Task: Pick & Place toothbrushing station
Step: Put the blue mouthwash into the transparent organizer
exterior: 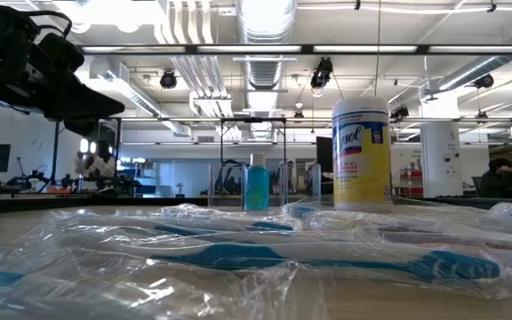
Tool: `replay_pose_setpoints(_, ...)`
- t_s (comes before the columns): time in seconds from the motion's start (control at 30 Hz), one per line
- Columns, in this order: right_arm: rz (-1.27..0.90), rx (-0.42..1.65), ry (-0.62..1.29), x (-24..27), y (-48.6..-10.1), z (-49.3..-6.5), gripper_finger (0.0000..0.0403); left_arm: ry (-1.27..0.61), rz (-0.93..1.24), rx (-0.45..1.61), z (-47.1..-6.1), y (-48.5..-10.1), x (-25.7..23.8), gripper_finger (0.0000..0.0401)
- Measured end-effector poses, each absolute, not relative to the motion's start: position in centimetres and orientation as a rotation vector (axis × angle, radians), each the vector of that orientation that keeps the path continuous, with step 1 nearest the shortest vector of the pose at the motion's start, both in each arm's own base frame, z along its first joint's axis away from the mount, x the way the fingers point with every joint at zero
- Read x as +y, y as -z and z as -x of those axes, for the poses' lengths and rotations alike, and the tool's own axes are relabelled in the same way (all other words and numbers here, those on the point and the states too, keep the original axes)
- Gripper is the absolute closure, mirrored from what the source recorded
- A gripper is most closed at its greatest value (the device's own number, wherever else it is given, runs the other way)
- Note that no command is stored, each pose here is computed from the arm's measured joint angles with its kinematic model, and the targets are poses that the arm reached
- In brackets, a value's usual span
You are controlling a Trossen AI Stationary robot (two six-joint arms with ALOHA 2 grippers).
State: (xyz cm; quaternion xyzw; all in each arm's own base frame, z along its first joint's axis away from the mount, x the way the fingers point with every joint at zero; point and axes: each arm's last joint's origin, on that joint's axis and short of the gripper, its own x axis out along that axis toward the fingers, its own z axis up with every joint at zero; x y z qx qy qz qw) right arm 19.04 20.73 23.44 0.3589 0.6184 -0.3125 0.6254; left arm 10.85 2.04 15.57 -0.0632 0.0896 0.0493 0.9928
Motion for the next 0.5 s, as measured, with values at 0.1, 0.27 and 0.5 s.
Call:
replay_pose_setpoints(0.1, -0.817, 1.42, 0.724, 20.8, -23.3, -19.1, 0.0206, -0.098, 0.119, 0.18, -10.9, -15.6, 2.0, 0.0375)
replay_pose_setpoints(0.27, -0.785, 1.432, 0.733, 20.9, -22.8, -19.2, 0.0206, -0.098, 0.118, 0.18, -10.9, -15.6, 2.0, 0.0375)
replay_pose_setpoints(0.5, -0.736, 1.449, 0.763, 20.9, -22.2, -19.2, 0.0209, -0.098, 0.116, 0.18, -10.9, -15.6, 2.0, 0.0375)
